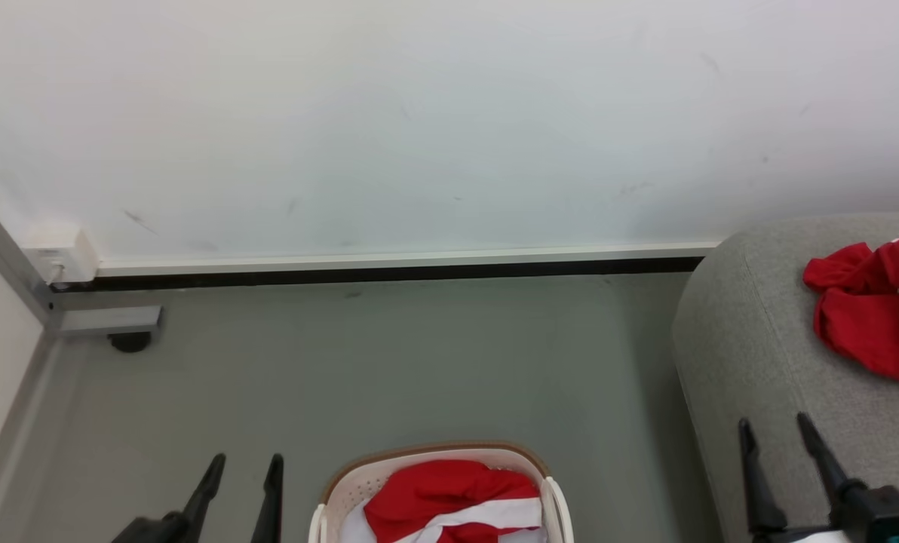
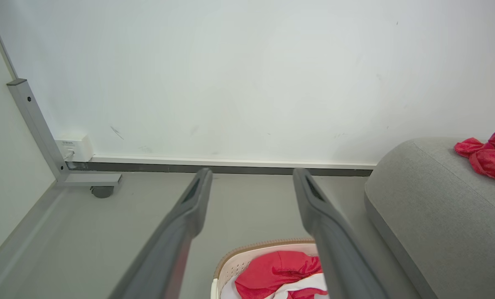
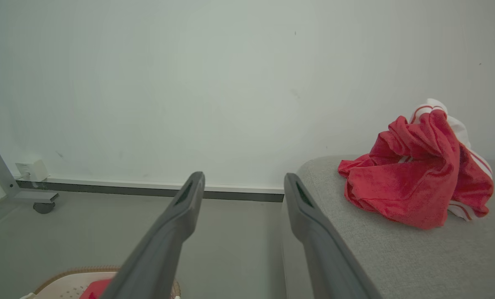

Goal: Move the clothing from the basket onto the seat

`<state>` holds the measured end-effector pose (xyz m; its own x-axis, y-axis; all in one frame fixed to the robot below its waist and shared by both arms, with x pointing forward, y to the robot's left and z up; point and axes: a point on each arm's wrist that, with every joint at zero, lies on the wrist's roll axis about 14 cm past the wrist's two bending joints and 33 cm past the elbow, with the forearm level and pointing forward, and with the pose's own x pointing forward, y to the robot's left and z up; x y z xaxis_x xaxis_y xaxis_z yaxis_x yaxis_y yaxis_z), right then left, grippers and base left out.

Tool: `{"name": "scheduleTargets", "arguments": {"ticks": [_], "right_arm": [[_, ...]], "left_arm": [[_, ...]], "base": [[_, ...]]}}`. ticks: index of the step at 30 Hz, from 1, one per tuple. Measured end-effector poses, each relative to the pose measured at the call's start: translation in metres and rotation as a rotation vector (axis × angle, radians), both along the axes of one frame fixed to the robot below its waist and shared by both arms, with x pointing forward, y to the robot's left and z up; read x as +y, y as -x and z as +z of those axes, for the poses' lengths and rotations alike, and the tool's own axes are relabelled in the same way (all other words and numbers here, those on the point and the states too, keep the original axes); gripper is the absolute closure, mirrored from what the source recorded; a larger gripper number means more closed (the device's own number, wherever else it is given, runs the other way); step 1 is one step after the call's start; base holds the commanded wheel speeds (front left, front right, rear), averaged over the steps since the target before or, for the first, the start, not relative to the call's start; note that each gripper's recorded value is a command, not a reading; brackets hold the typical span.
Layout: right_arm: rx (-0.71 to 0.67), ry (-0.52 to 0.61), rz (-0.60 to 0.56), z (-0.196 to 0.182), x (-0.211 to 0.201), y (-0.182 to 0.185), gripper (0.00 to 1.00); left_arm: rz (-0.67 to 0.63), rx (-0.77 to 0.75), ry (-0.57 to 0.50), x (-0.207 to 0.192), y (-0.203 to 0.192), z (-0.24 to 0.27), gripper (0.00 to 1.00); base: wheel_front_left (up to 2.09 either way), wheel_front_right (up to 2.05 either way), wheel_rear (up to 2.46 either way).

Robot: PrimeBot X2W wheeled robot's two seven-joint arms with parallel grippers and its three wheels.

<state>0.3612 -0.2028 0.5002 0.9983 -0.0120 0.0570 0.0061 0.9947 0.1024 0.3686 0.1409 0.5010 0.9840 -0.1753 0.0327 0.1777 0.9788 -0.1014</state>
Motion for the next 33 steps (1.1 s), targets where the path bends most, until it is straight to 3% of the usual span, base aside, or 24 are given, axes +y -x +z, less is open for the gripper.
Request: {"name": "scheduleTargets", "arguments": {"ticks": [17,33], "right_arm": [[0.077,-0.058,0.104,-0.027,0.039,0.013,0.0],[0.105,-0.066,0.129,-0.036,0.047,0.014,0.0]], "left_arm": [[0.162,0.052,0.027,0.054,0.036,-0.027,0.0],[0.171,0.043,0.022,0.057,0.033,-0.025,0.0]], "base": [[0.0,0.0,0.0],[0.0,0.0,0.0]]}}
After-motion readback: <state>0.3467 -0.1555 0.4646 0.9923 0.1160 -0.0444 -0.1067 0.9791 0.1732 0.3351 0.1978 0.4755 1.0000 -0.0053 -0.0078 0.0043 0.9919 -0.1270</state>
